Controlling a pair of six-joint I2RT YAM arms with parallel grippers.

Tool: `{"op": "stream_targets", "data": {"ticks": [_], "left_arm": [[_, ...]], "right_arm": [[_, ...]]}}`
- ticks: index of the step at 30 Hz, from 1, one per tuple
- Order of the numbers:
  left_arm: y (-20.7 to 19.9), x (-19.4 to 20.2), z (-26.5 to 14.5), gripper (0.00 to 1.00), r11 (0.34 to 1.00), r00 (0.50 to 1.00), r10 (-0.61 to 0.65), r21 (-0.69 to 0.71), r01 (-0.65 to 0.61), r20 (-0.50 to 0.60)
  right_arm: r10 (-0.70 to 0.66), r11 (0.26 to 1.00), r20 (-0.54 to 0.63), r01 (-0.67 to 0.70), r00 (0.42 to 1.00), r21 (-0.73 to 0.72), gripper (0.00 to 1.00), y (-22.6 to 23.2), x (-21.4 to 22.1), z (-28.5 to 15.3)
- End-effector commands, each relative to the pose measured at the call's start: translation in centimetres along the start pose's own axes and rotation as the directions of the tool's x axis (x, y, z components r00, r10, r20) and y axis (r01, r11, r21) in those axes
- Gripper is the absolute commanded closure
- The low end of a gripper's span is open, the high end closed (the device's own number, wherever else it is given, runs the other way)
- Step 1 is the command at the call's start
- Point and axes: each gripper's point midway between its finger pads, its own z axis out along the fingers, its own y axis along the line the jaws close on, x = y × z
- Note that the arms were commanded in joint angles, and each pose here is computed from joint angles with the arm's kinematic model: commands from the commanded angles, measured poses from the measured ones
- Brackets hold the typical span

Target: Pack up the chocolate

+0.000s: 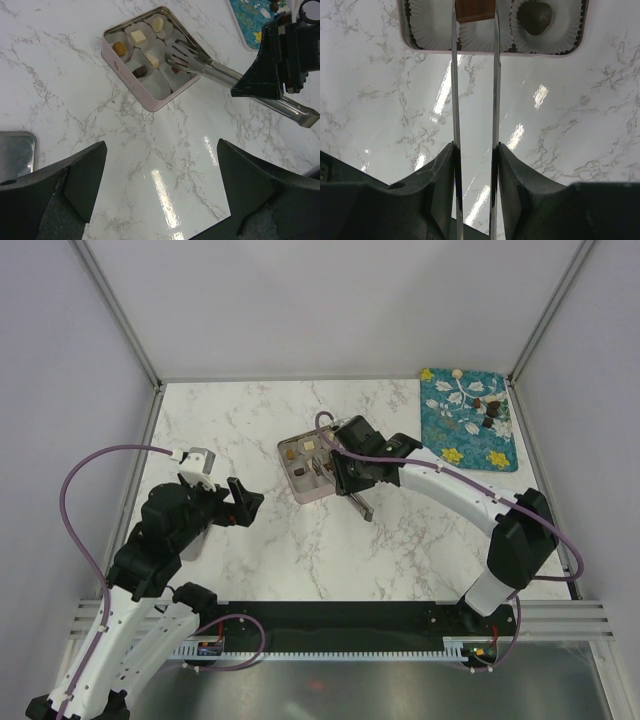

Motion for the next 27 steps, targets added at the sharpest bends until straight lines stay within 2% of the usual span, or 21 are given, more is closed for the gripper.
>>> {"op": "stream_targets", "data": {"ticks": [1, 7, 17, 27], "left_arm": [[0.2, -0.5, 0.0, 0.00, 1.000, 1.000, 0.019, -0.015, -0.019, 0.020], [0.3, -0.6, 0.0, 0.00, 1.000, 1.000, 0.021, -0.015, -0.021, 0.023], [0.3, -0.6, 0.0, 0.00, 1.000, 1.000, 0.021, -0.016, -0.021, 0.022], [0.3, -0.6, -0.1, 0.00, 1.000, 1.000, 0.021, -0.015, -0.021, 0.023]], "right_arm": [[0.003, 1.000, 0.032, -0.003, 0.999, -0.007, 0.57, 0.6, -1.0, 1.0], [-0.005, 1.000, 0.022, 0.005, 1.000, 0.012, 0.56, 0.4, -1.0, 1.9], [-0.024, 0.999, 0.026, 0.023, 0.999, 0.031, 0.50, 0.1, -1.3, 2.2], [-0.042, 0.998, 0.129, 0.037, 0.991, 0.043, 0.48, 0.5, -4.8, -1.5]]}}
